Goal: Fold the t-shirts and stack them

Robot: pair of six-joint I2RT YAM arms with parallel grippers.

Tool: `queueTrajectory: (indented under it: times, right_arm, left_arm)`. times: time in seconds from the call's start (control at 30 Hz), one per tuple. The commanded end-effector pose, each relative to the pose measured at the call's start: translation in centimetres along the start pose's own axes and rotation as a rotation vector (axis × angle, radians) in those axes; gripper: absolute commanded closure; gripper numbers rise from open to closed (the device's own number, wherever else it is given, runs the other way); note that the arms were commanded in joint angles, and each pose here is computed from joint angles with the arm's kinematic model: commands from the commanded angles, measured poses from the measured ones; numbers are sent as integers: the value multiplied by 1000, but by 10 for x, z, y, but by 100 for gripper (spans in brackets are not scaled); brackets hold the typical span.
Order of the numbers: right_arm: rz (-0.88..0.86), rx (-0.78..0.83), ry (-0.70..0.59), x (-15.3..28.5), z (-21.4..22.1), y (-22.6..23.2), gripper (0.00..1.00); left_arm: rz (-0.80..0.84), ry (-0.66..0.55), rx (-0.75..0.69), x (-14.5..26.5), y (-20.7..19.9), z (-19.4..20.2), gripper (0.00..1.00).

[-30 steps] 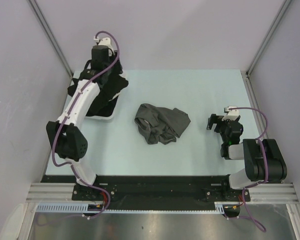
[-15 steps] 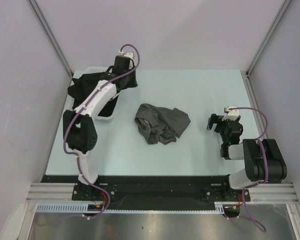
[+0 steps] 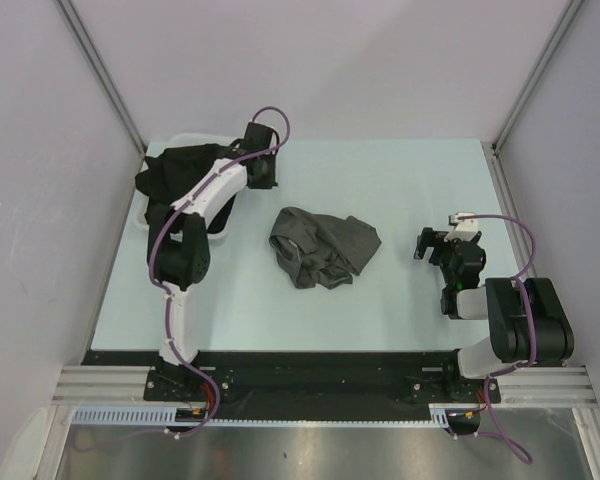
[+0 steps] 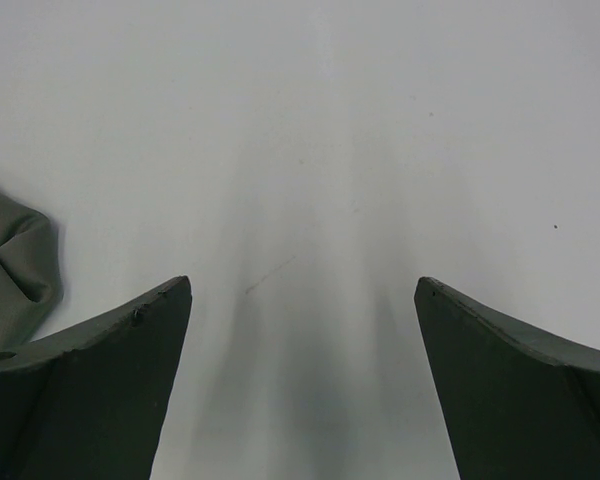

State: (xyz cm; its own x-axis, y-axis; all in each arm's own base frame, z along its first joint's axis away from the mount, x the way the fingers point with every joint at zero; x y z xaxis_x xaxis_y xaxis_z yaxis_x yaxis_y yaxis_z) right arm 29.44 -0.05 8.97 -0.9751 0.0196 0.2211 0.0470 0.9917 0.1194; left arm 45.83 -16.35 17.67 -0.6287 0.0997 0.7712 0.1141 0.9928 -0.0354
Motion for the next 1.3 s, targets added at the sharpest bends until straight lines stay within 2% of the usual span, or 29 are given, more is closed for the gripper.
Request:
queueTrajectory:
  times: [0.0, 0.8, 1.27]
  right_arm:
    - [5, 11, -64, -5, -16, 2, 0]
    - [5, 11, -66, -5, -16, 2, 0]
    - [0, 7, -65, -5, -16, 1, 0]
  left_arm:
    - [-51, -13, -1, -7, 9, -10, 100]
    - [-272, 102, 115, -34, 100, 7, 100]
    - [-367, 61, 223, -31, 163, -10, 100]
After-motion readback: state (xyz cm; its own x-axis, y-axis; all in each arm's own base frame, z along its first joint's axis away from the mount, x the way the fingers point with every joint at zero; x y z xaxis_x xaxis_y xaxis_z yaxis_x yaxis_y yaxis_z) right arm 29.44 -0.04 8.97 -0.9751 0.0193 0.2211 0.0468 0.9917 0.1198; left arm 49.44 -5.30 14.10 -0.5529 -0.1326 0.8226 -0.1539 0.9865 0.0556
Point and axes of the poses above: each gripper's point midway between its finger pads, its own x axis back along the fingers, its own y axis along the line the jaws close on, z = x × y, the point moved 8 cm from there along x, back along the fingers, and after that the axes turned 3 degrees about -x, right-handed, at the moved point
